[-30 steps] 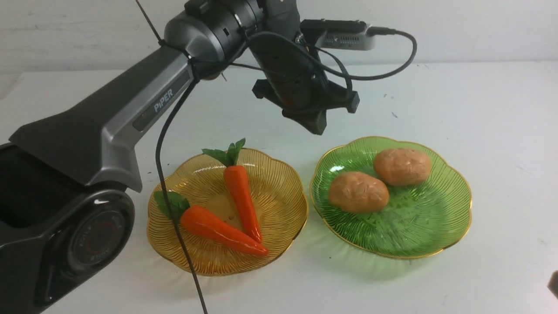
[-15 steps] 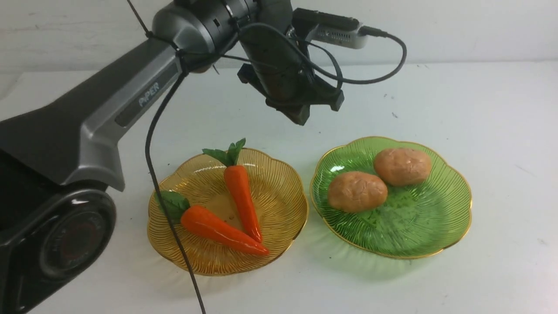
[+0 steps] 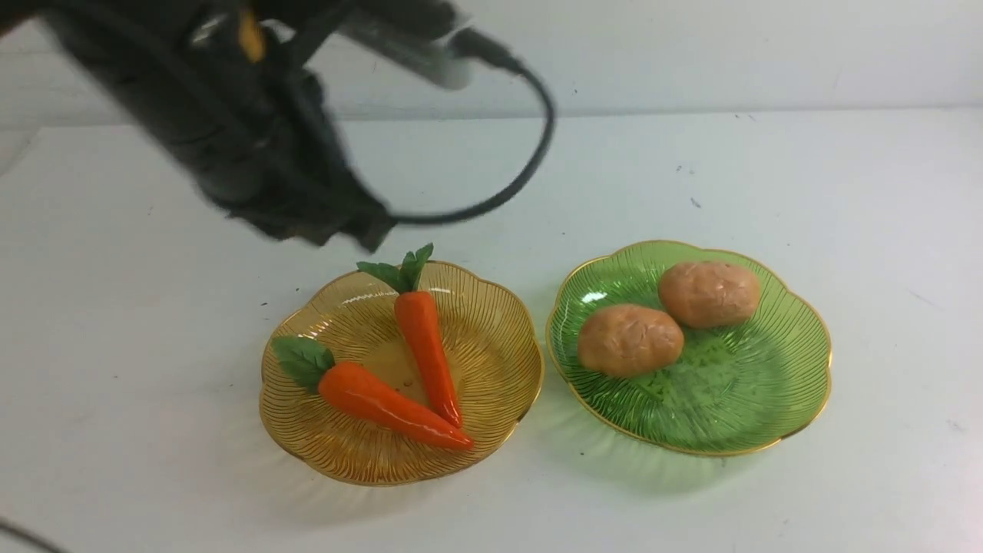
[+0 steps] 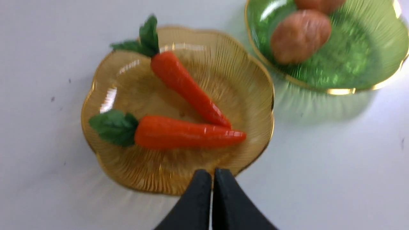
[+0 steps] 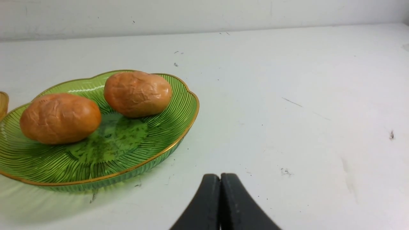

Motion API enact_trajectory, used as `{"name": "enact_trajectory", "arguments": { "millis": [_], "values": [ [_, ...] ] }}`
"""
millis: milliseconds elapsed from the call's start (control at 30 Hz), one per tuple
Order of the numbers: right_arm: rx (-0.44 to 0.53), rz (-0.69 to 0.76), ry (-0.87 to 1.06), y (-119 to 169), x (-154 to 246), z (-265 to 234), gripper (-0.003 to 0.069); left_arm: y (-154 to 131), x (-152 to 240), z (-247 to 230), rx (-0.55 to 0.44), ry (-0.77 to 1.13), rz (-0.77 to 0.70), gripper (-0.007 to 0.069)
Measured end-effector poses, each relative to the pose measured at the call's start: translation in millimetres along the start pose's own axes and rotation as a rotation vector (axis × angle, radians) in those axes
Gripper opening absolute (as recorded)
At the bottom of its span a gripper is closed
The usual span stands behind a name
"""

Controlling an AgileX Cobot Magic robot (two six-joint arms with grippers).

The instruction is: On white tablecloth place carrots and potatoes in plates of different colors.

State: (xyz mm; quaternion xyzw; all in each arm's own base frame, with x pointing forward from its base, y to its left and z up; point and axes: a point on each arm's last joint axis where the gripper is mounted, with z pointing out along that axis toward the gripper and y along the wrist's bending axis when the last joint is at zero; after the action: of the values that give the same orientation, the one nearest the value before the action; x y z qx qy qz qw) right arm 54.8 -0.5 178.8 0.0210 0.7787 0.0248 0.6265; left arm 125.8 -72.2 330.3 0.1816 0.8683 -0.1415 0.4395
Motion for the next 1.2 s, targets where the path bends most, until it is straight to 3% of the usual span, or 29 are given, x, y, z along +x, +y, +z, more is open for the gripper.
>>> {"name": "enact_trajectory", "arguments": {
  "millis": [200,233,267,367,600,700,833,1000,1200],
  "values": [
    [0.000,0.000,0.000,0.0,0.0,0.0,-0.0015,5.8,51.0,-57.8,0.052,-0.427,-0.017,-0.0003],
    [0.000,0.000,0.000,0.0,0.0,0.0,-0.0015,7.2,62.7,-72.5,0.117,-0.497,-0.002,-0.0003],
    [0.000,0.000,0.000,0.0,0.0,0.0,-0.0015,8.8,72.6,-86.4,0.060,-0.591,0.002,-0.0003],
    [0.001,0.002,-0.003,0.0,-0.6,-0.1,-0.0015,12.9,83.5,-110.9,0.019,-0.738,0.066,-0.0003],
    [0.002,0.002,0.000,-0.1,0.0,0.0,-0.0015,14.3,79.3,-61.0,-0.038,-0.514,0.092,-0.0003],
    [0.003,0.001,0.000,-0.2,0.0,0.0,-0.0015,18.3,94.0,-42.5,-0.082,-0.477,0.046,-0.0003],
    [0.003,0.000,0.000,-0.2,0.0,0.0,-0.0015,29.0,122.2,-16.4,-0.208,-0.427,-0.027,-0.0003],
    [0.003,0.000,0.000,-0.2,0.0,0.0,-0.0015,40.5,156.8,2.5,-0.358,-0.364,-0.021,-0.0003],
    [0.003,0.000,0.000,-0.2,0.0,0.0,-0.0015,43.3,177.0,10.1,-0.405,-0.366,-0.027,-0.0003]
  ]
}}
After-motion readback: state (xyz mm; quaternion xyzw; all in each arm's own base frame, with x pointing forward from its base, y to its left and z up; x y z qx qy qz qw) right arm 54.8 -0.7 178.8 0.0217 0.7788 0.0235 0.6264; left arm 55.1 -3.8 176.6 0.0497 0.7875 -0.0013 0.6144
